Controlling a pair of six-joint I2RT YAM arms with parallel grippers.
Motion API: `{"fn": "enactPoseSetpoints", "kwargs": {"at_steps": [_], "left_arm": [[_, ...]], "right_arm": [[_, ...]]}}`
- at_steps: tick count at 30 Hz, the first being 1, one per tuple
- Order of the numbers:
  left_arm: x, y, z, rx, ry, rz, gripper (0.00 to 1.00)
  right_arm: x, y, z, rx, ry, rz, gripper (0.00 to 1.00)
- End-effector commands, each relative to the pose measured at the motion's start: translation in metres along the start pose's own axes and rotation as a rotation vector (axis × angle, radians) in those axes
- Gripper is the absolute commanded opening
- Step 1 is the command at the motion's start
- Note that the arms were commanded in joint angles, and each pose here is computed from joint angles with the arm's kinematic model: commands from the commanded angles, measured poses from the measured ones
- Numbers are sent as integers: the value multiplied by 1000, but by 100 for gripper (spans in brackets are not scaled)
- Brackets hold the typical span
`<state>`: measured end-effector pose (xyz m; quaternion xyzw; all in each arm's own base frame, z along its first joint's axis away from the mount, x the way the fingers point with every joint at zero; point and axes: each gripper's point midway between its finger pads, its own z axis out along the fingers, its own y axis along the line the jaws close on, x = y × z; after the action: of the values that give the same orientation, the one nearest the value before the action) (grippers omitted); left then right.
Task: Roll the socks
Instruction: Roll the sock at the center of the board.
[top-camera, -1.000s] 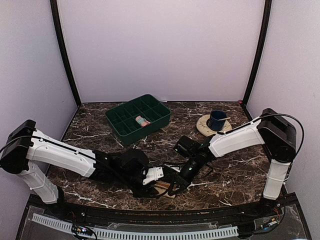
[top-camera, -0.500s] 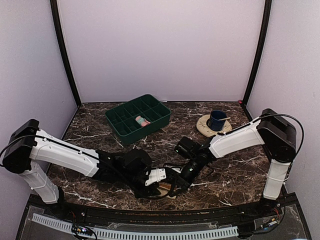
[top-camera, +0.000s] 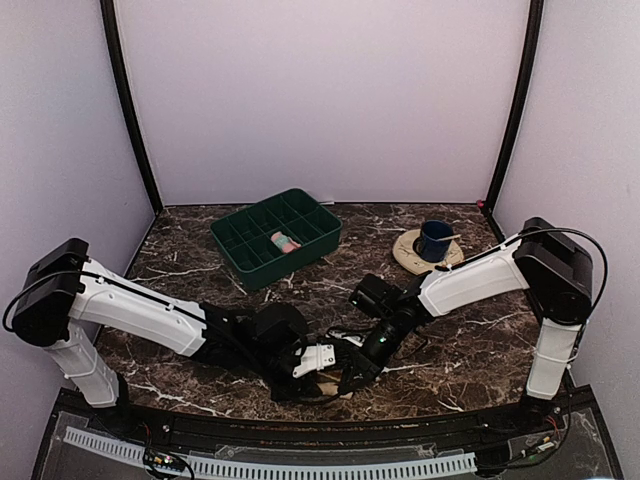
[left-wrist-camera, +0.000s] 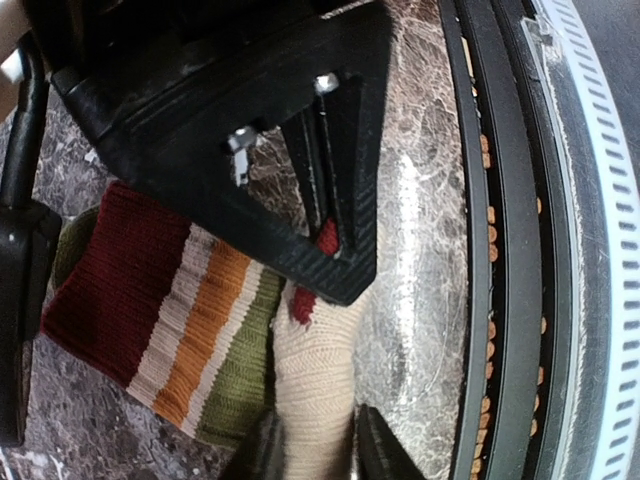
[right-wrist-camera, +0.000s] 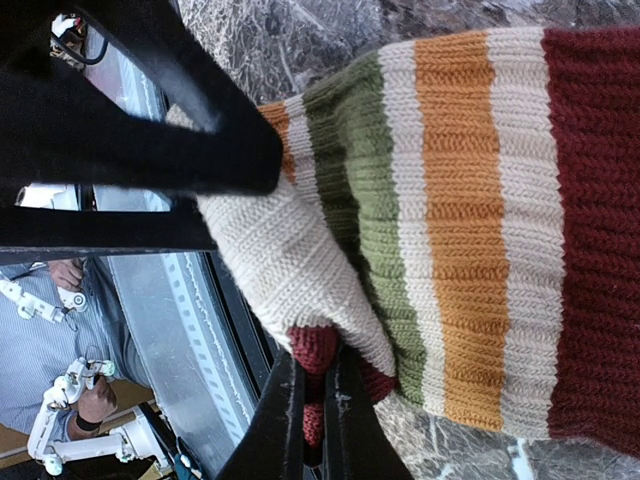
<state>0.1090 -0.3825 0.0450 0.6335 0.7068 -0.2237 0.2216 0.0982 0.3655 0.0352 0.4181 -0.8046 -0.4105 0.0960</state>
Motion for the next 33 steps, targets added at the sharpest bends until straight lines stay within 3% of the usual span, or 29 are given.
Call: {"fn": "enactPoseSetpoints", "kwargs": {"at_steps": [1,13,17,29,33], "left_arm": [[-13,-6,0,36,-22,22,24],[-8,-17,11,113,24,23,0],[-6,-15,12,118,37,19,0],[-1,-2,6,297,75,-131,0],[1,-2,8,350,91,-171,0]], "right_arm": [[0,-2,0,-11,-3,12,0],[4,-3,0,-6,1,18,0],[6,-6,0,9,9,23,1],[9,-12,-12,63,-26,43,22],[8,-13,-17,67,-52,56,25]]}}
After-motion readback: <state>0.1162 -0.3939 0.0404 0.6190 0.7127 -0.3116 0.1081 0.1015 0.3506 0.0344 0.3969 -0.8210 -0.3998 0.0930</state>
